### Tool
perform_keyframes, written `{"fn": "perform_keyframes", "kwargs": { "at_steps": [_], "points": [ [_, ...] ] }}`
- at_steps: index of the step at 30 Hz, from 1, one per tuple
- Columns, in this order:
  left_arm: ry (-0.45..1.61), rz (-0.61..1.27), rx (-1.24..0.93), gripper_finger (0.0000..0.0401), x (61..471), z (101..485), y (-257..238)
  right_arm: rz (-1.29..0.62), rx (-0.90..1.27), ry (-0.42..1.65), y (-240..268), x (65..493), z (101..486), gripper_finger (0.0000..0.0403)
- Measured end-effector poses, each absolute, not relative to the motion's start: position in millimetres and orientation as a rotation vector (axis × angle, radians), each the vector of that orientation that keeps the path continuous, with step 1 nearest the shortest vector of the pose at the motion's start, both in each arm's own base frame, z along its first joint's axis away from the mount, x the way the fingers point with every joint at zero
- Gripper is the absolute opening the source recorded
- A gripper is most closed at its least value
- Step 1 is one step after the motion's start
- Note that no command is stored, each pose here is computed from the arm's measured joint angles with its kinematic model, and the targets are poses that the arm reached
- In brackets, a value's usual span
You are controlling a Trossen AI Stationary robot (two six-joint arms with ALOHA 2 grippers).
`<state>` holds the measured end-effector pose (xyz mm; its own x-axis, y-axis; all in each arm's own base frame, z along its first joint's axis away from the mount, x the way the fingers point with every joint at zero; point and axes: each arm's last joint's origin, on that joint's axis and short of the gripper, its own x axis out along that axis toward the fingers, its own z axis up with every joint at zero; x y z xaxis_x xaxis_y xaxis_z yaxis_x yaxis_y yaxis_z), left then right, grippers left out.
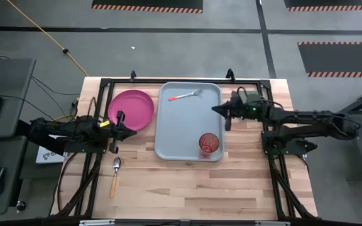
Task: Pick and place plate/cup/fork/spoon on tray
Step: Put the pink plate on the gray serving tray to the bottom of the orange glass
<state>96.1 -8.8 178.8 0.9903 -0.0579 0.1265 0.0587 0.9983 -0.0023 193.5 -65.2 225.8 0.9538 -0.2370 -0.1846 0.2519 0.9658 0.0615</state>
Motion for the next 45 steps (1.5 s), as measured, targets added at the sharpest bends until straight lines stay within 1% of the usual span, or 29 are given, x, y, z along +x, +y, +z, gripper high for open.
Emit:
{"fn": "perform_keyframes", "kwargs": {
  "at_steps": [4, 5, 7, 9, 12, 17, 20, 23, 25, 30, 36, 40, 45],
  "points": [
    [-0.209, -0.052, -0.032, 0.0001, 95, 187, -8, -0.279, 0.063, 0.093, -64, 191, 233, 0.0000],
    [-0.233, -0.030, -0.036, 0.0001, 94, 189, -8, -0.280, 0.064, 0.094, -64, 191, 233, 0.0000],
    [-0.252, 0.072, -0.069, 0.0003, 95, 192, -5, -0.281, 0.061, 0.103, -65, 191, 232, 0.0000],
    [-0.210, 0.164, -0.098, 0.0013, 97, 189, -2, -0.284, 0.050, 0.128, -65, 191, 230, 0.0000],
    [-0.155, 0.253, -0.110, 0.0046, 102, 193, 0, -0.306, 0.049, 0.155, -65, 190, 227, 0.0000],
    [0.070, 0.413, -0.138, 0.0129, 112, 206, 7, -0.347, 0.048, 0.176, -66, 190, 225, 0.0000],
    [0.303, 0.465, -0.194, 0.0179, 119, 207, 11, -0.352, 0.048, 0.181, -66, 190, 225, 0.0000],
    [0.531, 0.490, -0.270, 0.0216, 127, 200, 13, -0.351, 0.048, 0.181, -66, 190, 225, 0.0000],
    [0.655, 0.491, -0.297, 0.0232, 133, 189, 14, -0.352, 0.048, 0.180, -66, 190, 225, 0.0000],
    [0.825, 0.474, -0.264, 0.0241, 149, 169, 14, -0.352, 0.056, 0.182, -66, 190, 224, 0.0000],
    [0.910, 0.496, -0.279, 0.0241, 158, 154, 14, -0.352, 0.060, 0.202, -66, 189, 223, 0.0000],
    [0.983, 0.569, -0.254, 0.0241, 161, 142, 16, -0.351, 0.061, 0.202, -66, 189, 223, 0.0000],
    [1.058, 0.665, -0.315, 0.0241, 163, 128, 24, -0.351, 0.062, 0.202, -66, 189, 223, 0.0000]
  ]
}}
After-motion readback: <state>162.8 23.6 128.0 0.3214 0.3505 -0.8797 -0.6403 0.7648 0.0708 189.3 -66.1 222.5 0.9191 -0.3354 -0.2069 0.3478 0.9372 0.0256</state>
